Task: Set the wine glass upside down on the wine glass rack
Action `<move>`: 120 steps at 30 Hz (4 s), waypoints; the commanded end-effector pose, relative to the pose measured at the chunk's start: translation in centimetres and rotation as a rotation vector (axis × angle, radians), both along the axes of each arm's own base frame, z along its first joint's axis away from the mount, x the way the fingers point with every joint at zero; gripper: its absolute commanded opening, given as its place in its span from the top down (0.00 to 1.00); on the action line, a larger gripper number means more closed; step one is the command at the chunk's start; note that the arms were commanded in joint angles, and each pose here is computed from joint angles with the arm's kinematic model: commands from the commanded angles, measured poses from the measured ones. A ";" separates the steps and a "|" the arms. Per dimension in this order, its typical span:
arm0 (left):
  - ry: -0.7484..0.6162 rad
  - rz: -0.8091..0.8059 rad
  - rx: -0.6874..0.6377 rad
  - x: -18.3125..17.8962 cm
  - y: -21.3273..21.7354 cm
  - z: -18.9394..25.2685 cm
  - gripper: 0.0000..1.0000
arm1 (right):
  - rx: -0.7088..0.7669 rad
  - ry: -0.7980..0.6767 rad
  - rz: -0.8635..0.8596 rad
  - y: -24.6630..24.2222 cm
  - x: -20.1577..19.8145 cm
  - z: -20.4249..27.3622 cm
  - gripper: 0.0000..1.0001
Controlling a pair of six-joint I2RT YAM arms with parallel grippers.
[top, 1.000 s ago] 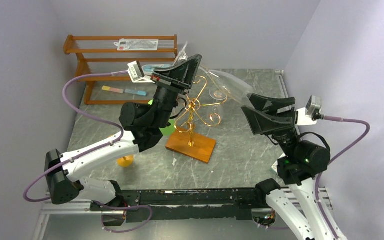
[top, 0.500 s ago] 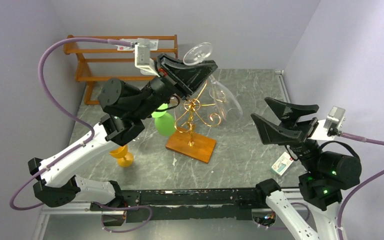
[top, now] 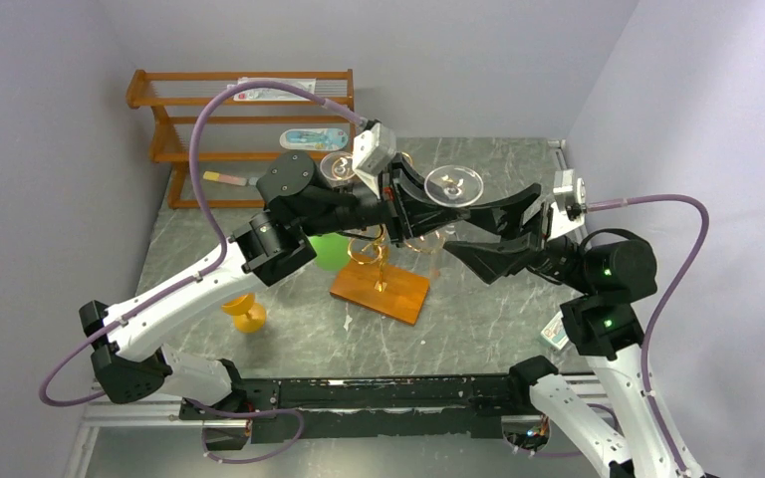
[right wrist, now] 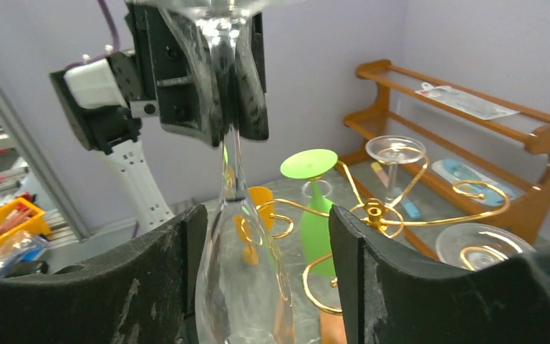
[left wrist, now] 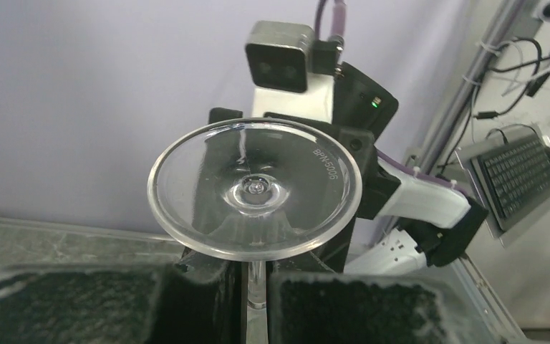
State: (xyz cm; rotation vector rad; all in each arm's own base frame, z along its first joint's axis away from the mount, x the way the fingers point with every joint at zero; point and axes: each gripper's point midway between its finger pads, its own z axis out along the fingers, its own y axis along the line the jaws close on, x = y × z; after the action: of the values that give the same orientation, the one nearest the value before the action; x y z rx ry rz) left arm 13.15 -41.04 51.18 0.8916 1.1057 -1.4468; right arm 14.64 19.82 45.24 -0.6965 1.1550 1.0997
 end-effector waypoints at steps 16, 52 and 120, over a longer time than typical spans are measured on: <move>-0.052 -0.176 0.012 -2.8 -0.7 -1.3 0.95 | 0.057 0.025 0.167 1.3 -1.1 -0.5 0.65; -0.020 0.276 0.059 1.7 6.0 -2.6 0.16 | 0.043 0.038 -0.186 -2.1 1.5 -1.0 1.00; 0.077 0.736 0.307 7.5 12.7 -10.7 0.15 | -0.120 -0.059 -0.034 4.7 5.2 -14.8 1.00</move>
State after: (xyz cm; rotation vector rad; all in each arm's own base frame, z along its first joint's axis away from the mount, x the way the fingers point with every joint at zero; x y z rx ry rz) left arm 20.54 -29.33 39.66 0.5783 1.5505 -0.7348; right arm 20.65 24.15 29.18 -0.7660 1.2639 0.9648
